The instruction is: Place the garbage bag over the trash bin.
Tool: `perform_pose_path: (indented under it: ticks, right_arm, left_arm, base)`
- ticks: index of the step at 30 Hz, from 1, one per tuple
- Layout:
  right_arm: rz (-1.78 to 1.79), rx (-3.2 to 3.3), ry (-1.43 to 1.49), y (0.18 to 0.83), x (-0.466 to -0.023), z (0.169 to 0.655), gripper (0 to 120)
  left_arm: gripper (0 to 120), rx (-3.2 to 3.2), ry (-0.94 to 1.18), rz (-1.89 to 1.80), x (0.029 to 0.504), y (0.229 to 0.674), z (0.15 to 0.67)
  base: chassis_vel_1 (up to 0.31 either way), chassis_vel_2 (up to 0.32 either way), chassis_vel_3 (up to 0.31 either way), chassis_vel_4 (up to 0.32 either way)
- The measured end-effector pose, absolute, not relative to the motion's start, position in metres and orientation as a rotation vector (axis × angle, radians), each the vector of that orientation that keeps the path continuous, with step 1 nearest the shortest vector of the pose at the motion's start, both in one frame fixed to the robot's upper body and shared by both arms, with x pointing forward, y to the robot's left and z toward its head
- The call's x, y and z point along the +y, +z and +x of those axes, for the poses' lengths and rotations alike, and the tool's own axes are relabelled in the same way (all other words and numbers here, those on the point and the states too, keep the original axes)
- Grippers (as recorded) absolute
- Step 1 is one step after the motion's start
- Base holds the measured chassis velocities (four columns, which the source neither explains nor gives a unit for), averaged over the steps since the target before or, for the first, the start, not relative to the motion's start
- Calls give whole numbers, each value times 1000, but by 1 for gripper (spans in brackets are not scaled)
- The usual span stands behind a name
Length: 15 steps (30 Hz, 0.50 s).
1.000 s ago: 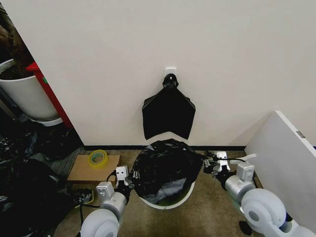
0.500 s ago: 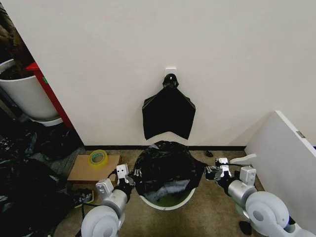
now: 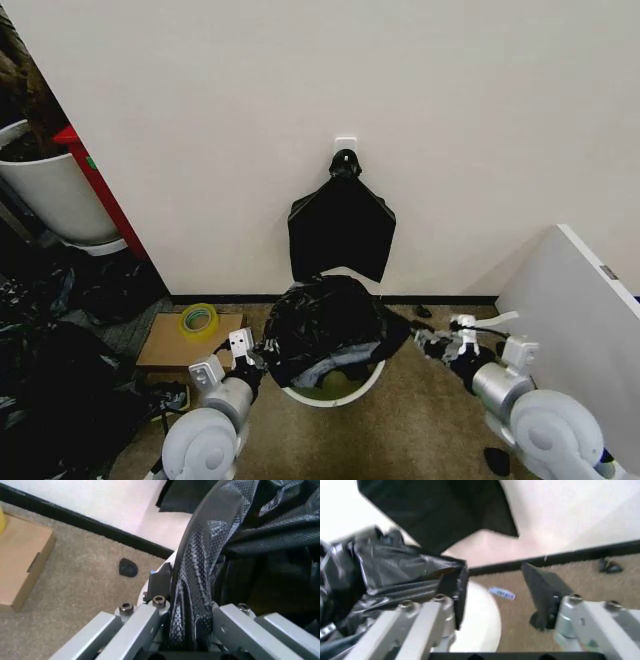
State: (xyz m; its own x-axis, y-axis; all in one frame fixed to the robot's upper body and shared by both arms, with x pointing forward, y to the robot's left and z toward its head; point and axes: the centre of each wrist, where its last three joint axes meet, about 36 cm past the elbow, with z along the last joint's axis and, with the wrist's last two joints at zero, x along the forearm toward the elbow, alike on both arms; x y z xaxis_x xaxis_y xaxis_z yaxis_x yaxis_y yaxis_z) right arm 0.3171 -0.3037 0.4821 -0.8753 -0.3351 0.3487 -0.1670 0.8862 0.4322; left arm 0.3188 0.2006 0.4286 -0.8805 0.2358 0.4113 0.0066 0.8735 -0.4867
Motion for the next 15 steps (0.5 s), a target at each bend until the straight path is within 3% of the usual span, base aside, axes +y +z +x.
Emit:
perform_pose_path:
  ticks: [2, 6, 10, 13, 15]
  right_arm:
    - [385, -2663, -559, 491, -308, 306, 58]
    - [418, -2654, -589, 498, -305, 297, 67]
    - [514, -2560, -692, 502, -300, 289, 84]
    - [624, -2629, -581, 499, -290, 280, 96]
    - [667, -2672, -507, 499, -286, 276, 98]
  left_arm:
    - [1, -2563, 663, -161, 203, 429, 322]
    - [1, -2557, 658, -158, 204, 429, 324]
    - [1, -2547, 647, -158, 203, 428, 324]
    - [1, -2544, 632, -152, 204, 429, 324]
    - [1, -2544, 624, -153, 205, 430, 324]
  base:
    - [0, 0, 0, 0]
    - [0, 0, 0, 0]
    - [0, 0, 0, 0]
    - [0, 0, 0, 0]
    - [0, 0, 0, 0]
